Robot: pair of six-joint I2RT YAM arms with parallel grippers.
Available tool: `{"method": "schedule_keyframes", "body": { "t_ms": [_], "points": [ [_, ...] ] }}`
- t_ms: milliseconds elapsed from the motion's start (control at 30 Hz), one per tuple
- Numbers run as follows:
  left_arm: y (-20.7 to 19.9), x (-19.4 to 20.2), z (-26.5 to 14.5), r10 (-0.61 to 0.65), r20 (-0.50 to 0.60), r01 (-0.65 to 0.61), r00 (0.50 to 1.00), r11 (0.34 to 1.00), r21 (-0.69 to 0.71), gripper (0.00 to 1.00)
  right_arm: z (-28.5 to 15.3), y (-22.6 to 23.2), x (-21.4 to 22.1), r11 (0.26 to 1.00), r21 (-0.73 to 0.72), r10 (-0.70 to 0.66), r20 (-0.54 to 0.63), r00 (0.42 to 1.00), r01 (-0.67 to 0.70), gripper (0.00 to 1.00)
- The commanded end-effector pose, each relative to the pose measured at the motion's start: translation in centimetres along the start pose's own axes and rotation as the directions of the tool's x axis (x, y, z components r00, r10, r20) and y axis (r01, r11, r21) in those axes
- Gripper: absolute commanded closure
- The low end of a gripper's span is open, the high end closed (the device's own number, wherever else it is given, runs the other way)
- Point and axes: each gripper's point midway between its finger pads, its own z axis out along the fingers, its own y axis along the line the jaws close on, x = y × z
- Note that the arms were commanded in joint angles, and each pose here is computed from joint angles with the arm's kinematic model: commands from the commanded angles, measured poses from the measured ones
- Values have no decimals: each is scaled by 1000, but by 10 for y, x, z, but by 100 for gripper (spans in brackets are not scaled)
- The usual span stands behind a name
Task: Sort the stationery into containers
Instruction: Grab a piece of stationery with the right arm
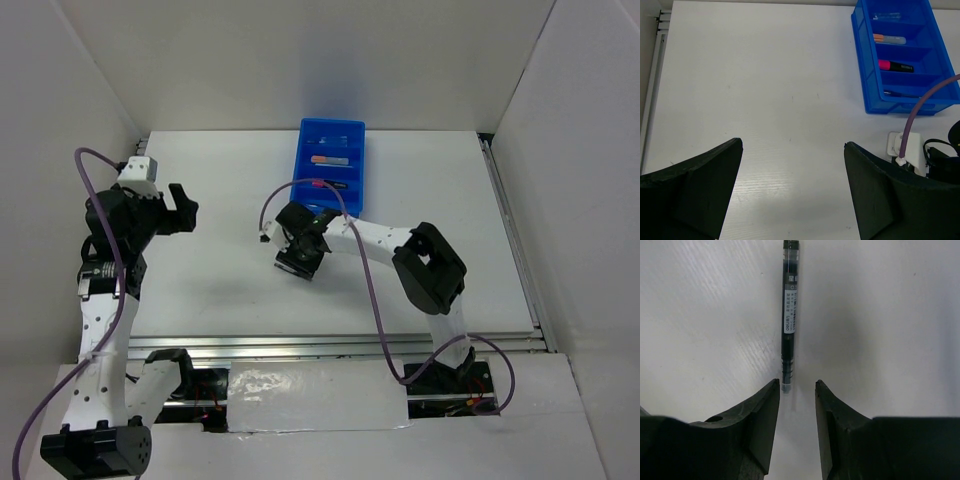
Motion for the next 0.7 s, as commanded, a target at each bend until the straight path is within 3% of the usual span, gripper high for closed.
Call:
{"method": "schedule_keyframes", "body": {
  "t_ms": [0, 433, 533, 633, 667],
  "points": [
    [-2, -14, 3, -3, 49, 2, 999, 1000, 16, 6, 13, -2, 2, 1000, -8, -5, 7, 1000, 5, 58],
    [-1, -3, 4, -19, 21, 19, 1000, 1000, 10, 6, 30, 12, 17, 999, -46, -14, -20, 1000, 13, 63],
    [-1, 4, 6, -45, -2, 45, 999, 999, 8, 6, 36, 11, 24, 999, -39, -17, -40, 999, 16, 67],
    [-4, 10, 8, -69, -16, 69, 997, 997, 25, 7, 40, 10, 27, 999, -34, -21, -51, 998, 20, 76],
    [-5, 15, 9, -77, -25, 77, 997, 996, 33, 8, 39, 9, 25, 999, -32, -22, -45, 999, 20, 84]
  ]
}}
